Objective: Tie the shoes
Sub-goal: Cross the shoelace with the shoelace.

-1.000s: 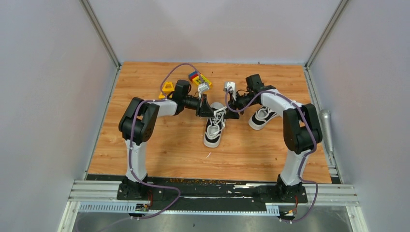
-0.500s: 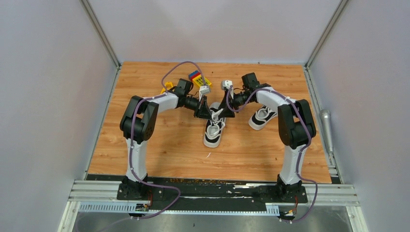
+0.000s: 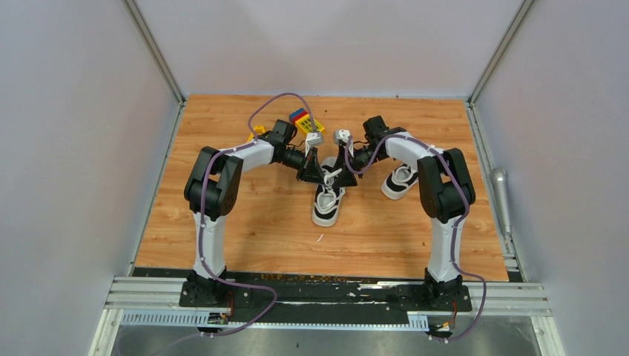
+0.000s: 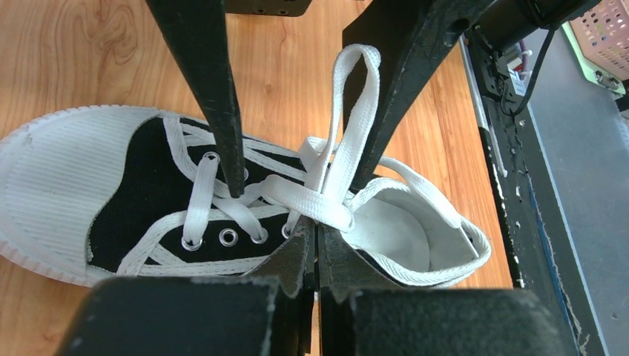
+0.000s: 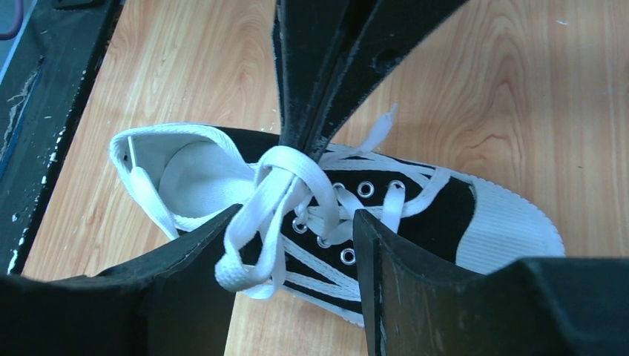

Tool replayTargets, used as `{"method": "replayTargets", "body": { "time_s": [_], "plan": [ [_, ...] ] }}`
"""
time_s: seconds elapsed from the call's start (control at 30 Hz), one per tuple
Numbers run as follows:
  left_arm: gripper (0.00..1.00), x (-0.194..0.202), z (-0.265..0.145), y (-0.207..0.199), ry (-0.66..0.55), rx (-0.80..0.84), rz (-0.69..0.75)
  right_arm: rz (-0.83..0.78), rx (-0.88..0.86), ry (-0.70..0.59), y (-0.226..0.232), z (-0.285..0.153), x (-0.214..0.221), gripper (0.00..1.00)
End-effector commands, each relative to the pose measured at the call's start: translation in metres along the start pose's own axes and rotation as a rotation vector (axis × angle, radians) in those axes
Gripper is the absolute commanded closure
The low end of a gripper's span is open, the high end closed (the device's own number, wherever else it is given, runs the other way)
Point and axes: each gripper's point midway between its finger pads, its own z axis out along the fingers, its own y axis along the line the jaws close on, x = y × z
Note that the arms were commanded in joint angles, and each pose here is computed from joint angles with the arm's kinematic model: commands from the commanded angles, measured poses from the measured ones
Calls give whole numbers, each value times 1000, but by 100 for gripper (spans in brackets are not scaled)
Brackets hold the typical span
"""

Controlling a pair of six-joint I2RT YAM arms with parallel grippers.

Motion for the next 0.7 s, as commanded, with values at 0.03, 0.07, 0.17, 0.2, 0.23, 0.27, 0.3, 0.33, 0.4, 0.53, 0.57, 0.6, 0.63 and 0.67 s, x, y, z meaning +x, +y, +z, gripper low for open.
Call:
{"method": "replayTargets", "body": {
  "time_s": [0.03,0.07,0.17,0.2,0.23,0.27,0.3,0.33,0.4,0.53,0.57,0.6,0.63,0.67],
  "plan": [
    [100,-6,-4,5,1,-10,40,-88,-65,-37,11,5,-17,45],
    [100,-6,-4,6,1,-11,41,-93,-65,-33,11,5,-17,45],
    [100,-8,-4,7,0,-13,39,-95,-63,-23,10,6,-16,47],
    [100,-7,-5,7,-2,-13,28,-91,-63,-22,9,6,-16,49],
    [100,-8,-5,8,-7,-12,30,-86,-65,-22,9,7,-16,50],
    [100,-9,-5,9,-10,-13,25,-76,-66,-23,8,8,-15,51],
    [100,-9,-5,9,-11,-13,23,-72,-66,-22,7,8,-15,52],
    [100,-9,-5,9,-12,-14,23,-68,-66,-19,7,9,-13,53],
    [100,-9,-5,10,-13,-14,22,-73,-62,-13,6,9,-13,56],
    [100,-9,-6,9,-15,-14,21,-87,-54,-5,4,10,-10,57],
    [100,-9,-6,9,-15,-13,19,-94,-49,-3,4,10,-10,56],
    [100,-10,-6,9,-16,-14,20,-95,-47,-1,3,10,-8,56],
    [100,-10,-6,9,-16,-14,19,-99,-45,2,3,10,-7,56],
    [100,-10,-6,9,-16,-14,20,-101,-42,3,3,11,-7,58]
  ]
}}
